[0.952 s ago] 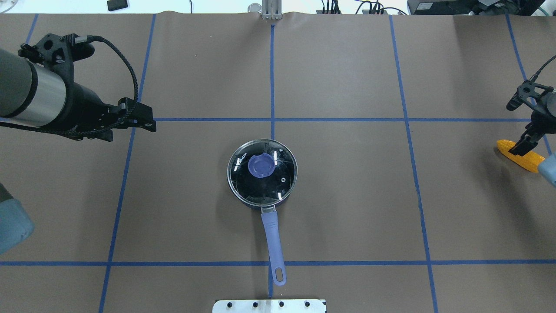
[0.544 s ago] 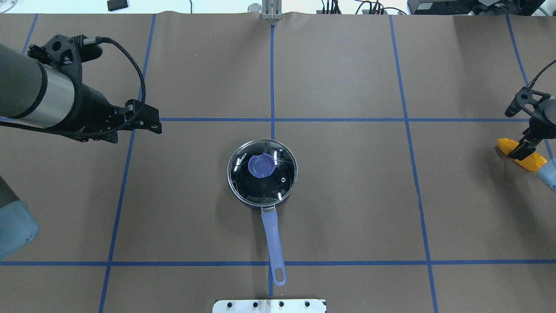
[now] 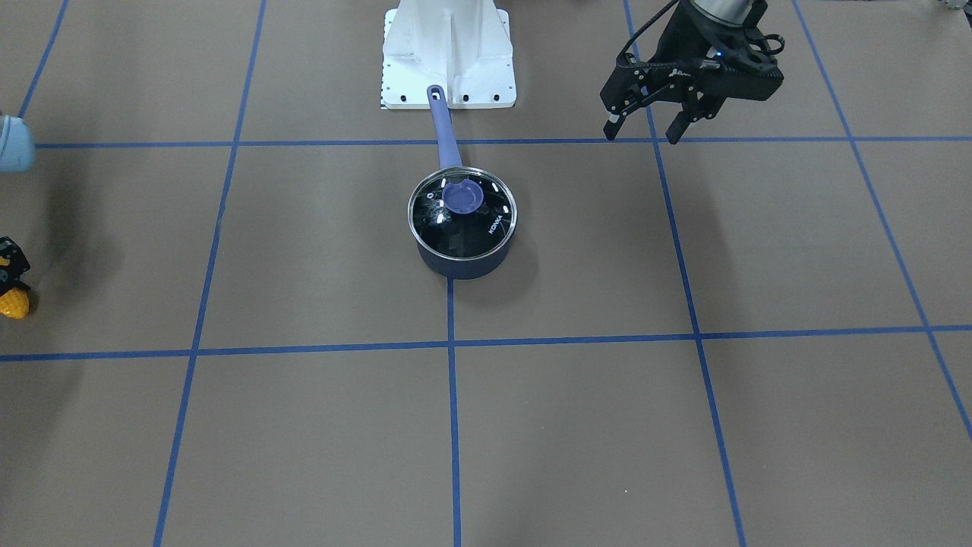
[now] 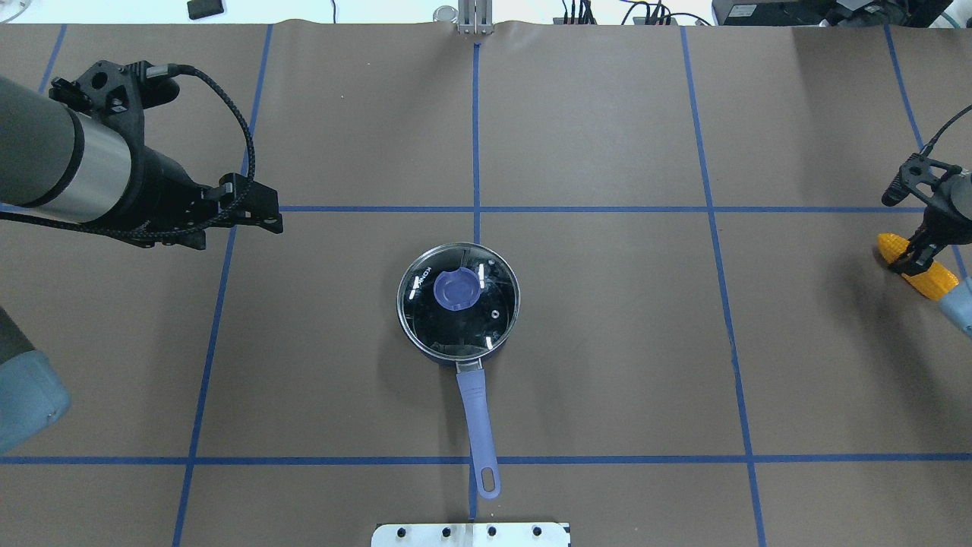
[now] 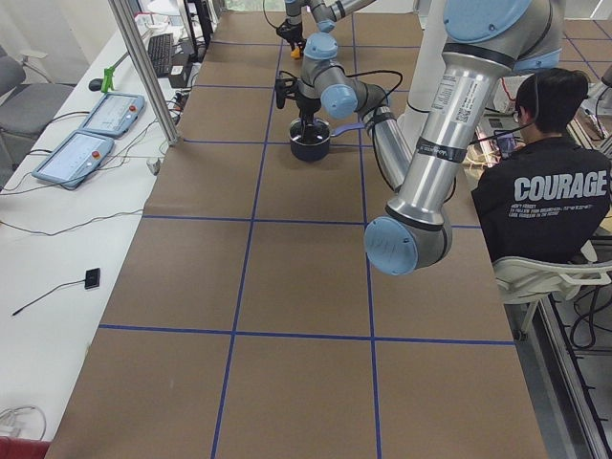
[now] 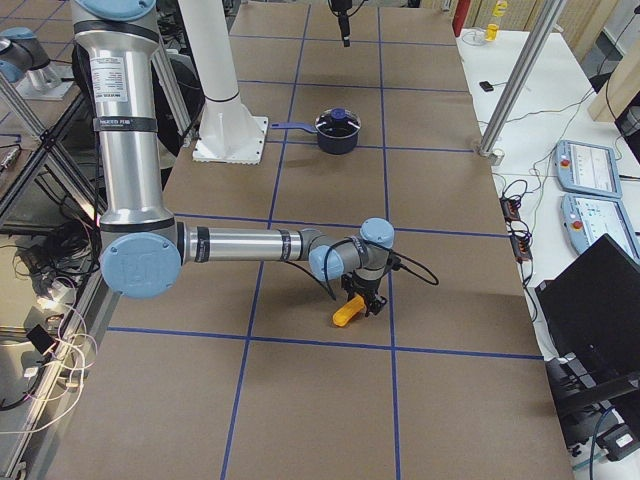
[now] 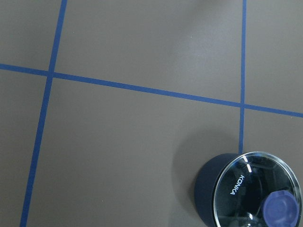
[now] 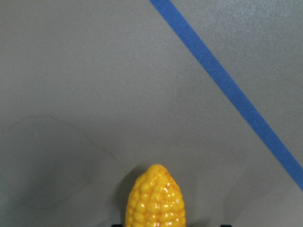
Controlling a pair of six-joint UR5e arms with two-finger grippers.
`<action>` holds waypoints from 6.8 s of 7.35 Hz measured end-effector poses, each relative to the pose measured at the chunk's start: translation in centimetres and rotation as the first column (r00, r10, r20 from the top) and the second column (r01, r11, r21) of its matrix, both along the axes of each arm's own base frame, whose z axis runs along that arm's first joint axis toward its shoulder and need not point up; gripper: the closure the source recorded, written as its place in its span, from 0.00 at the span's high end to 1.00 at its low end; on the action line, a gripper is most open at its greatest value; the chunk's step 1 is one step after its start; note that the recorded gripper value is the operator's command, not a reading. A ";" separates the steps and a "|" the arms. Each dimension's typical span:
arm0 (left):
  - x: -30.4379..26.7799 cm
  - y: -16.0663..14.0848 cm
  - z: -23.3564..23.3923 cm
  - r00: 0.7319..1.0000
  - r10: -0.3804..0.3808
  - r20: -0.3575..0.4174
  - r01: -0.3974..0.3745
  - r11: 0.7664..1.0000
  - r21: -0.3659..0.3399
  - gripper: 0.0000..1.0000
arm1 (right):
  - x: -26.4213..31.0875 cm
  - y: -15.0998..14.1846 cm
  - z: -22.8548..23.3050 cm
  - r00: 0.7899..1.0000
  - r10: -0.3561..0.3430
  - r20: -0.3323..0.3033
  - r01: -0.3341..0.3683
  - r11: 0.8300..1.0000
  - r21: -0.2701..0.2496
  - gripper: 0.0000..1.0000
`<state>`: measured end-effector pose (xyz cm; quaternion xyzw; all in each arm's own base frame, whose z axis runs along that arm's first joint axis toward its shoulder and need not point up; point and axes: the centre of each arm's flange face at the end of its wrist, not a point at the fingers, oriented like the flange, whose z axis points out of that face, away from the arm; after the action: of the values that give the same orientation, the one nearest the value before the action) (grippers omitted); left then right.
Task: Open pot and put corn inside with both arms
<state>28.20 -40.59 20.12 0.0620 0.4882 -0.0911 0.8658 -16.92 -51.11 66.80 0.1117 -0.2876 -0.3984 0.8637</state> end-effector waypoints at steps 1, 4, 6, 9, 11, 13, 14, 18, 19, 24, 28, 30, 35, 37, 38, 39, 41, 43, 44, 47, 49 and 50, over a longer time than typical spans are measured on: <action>0.2 0.0 0.1 1.000 -0.004 0.006 0.004 1.000 0.004 0.98 | 0.0 0.1 0.1 1.000 0.000 0.000 0.000 1.000 -0.001 0.36; 0.8 0.1 0.1 1.000 -0.002 0.012 0.001 1.000 0.007 0.98 | -0.1 -0.1 -0.4 1.000 -0.002 0.003 0.002 1.000 0.004 0.36; 2.6 0.1 -1.1 1.000 0.018 0.017 -0.018 1.000 0.004 0.98 | -0.3 -0.6 -2.4 0.999 -0.006 0.036 0.006 1.000 0.009 0.36; 9.3 0.7 -5.2 0.998 0.019 0.065 -0.018 1.000 -0.016 0.98 | 0.3 -3.4 -10.2 0.998 0.019 0.062 -0.016 0.999 -0.046 0.36; 14.1 0.2 -6.7 0.995 0.041 0.093 -0.039 0.999 -0.027 0.98 | 0.0 -4.8 -16.0 0.998 0.027 0.055 -0.023 0.997 -0.070 0.36; 18.1 -0.1 -7.5 0.990 0.070 0.120 -0.066 0.997 -0.031 0.98 | -0.3 -5.7 -18.9 0.998 0.029 0.062 -0.024 0.997 -0.080 0.36; 20.1 -0.6 -8.5 0.988 0.080 0.130 -0.077 0.996 -0.034 0.98 | -0.4 -6.0 -19.6 0.997 0.030 0.066 -0.024 0.996 -0.082 0.36; 23.9 -2.2 -9.4 0.979 0.122 0.164 -0.118 0.993 -0.030 0.98 | -0.4 -6.1 -19.9 0.997 0.034 0.068 -0.028 0.996 -0.087 0.37; 24.4 -2.2 -9.2 0.977 0.130 0.167 -0.126 0.992 -0.030 0.98 | -0.4 -6.1 -19.8 0.997 0.036 0.068 -0.030 0.996 -0.089 0.37; 27.8 -1.8 -7.6 0.977 0.151 0.149 -0.149 0.989 -0.024 0.70 | -0.4 -6.1 -19.7 0.997 0.037 0.066 -0.031 0.995 -0.092 0.37; 27.8 -1.8 -7.5 0.976 0.155 0.151 -0.154 0.988 -0.020 0.51 | -0.5 -6.2 -19.8 0.997 0.037 0.067 -0.031 0.995 -0.090 0.37; 27.6 -1.7 -7.7 0.976 0.156 0.150 -0.154 0.988 -0.020 0.51 | -0.5 -6.3 -20.0 0.997 0.040 0.067 -0.034 0.995 -0.090 0.36; 22.3 1.0 -5.8 0.967 0.205 0.151 -0.208 0.978 0.007 0.51 | -5.6 -7.6 -26.5 0.987 0.118 0.107 -0.098 0.979 -0.176 0.36; 18.0 2.3 -2.3 0.955 0.239 0.176 -0.255 0.964 0.073 0.51 | -10.3 -6.3 -30.6 0.977 0.176 0.121 -0.144 0.961 -0.238 0.36; 16.2 2.8 -0.4 0.950 0.251 0.188 -0.273 0.957 0.102 0.51 | -12.8 -5.2 -32.9 0.971 0.203 0.128 -0.163 0.949 -0.269 0.36; 14.6 3.0 2.1 0.948 0.254 0.189 -0.281 0.951 0.131 0.51 | -15.5 -3.9 -35.3 0.962 0.235 0.141 -0.184 0.935 -0.302 0.36; 11.3 2.4 8.2 0.948 0.249 0.200 -0.286 0.939 0.189 0.51 | -20.4 -1.1 -39.0 0.938 0.298 0.178 -0.219 0.906 -0.362 0.36; 7.6 1.0 13.0 0.929 0.273 0.248 -0.327 0.922 0.209 0.51 | -25.3 1.8 -43.3 0.918 0.350 0.185 -0.255 0.881 -0.400 0.36; 5.9 0.5 15.4 0.920 0.286 0.269 -0.346 0.914 0.212 0.51 | -27.7 3.3 -45.5 0.910 0.371 0.186 -0.271 0.870 -0.411 0.36; 4.0 -0.8 23.1 0.923 0.292 0.252 -0.355 0.899 0.257 0.51 | -33.2 6.6 -51.6 0.886 0.420 0.196 -0.304 0.845 -0.440 0.36; 2.3 -1.2 25.6 0.924 0.312 0.222 -0.363 0.897 0.251 0.51 | -35.9 6.9 -53.6 0.882 0.432 0.188 -0.315 0.837 -0.447 0.36; 1.0 -1.1 26.6 0.920 0.318 0.229 -0.371 0.894 0.253 0.51 | -37.0 6.9 -53.9 0.882 0.436 0.180 -0.323 0.835 -0.445 0.36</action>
<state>29.20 -41.73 46.72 0.1090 0.4186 0.1430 0.8902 -53.89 -44.21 12.90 0.0410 -0.4515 -0.1301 0.8818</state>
